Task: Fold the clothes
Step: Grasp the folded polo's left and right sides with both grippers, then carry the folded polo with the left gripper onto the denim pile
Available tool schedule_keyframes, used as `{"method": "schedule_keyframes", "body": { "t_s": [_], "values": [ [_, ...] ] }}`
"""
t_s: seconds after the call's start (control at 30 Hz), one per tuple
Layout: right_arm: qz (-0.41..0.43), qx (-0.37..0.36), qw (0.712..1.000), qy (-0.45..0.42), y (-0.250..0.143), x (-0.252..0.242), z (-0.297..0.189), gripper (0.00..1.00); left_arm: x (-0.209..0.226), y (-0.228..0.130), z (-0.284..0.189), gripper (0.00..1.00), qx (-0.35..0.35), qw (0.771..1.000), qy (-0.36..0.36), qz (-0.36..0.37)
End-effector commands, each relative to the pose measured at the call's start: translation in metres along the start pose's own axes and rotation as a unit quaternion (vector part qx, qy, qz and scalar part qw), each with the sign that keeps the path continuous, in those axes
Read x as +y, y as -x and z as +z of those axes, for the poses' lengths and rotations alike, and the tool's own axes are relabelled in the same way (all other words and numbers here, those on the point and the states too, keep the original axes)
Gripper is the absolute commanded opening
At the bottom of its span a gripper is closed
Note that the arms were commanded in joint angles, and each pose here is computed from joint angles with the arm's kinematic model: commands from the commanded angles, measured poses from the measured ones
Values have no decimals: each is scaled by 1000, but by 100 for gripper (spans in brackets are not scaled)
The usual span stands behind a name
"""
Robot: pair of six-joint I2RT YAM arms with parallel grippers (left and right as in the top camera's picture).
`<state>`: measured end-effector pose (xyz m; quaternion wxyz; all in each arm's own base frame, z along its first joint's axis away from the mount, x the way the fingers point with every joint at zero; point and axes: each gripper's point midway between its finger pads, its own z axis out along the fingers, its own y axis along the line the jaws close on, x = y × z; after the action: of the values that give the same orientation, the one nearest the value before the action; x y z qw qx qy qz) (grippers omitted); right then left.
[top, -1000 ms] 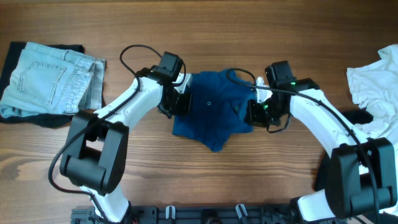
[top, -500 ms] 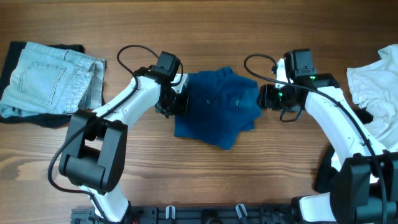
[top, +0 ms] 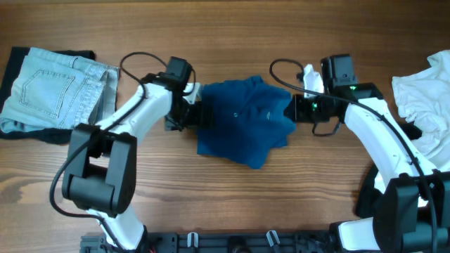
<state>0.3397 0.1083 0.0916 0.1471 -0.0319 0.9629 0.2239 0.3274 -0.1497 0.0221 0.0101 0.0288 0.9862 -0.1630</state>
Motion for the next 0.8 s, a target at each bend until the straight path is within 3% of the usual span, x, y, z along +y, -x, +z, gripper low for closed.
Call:
{"method": "schedule_keyframes", "body": {
  "t_s": [0.0,0.2,0.47,0.7,0.77],
  "values": [
    [31,9,999,23,-7,3,16,4,1,17,-12,100,-22,998,-60,-28],
    [22,59,998,28,-32,-5,62,4,-24,26,-15,100,-18,983,-181,-32],
    [60,127,990,18,-62,-22,108,4,-34,15,18,100,32,973,-223,-41],
    [76,146,986,13,-73,-28,118,4,-61,-2,60,100,86,961,-261,-40],
    [76,146,986,13,-73,-28,118,4,-71,-7,66,95,93,960,-262,-29]
  ]
}}
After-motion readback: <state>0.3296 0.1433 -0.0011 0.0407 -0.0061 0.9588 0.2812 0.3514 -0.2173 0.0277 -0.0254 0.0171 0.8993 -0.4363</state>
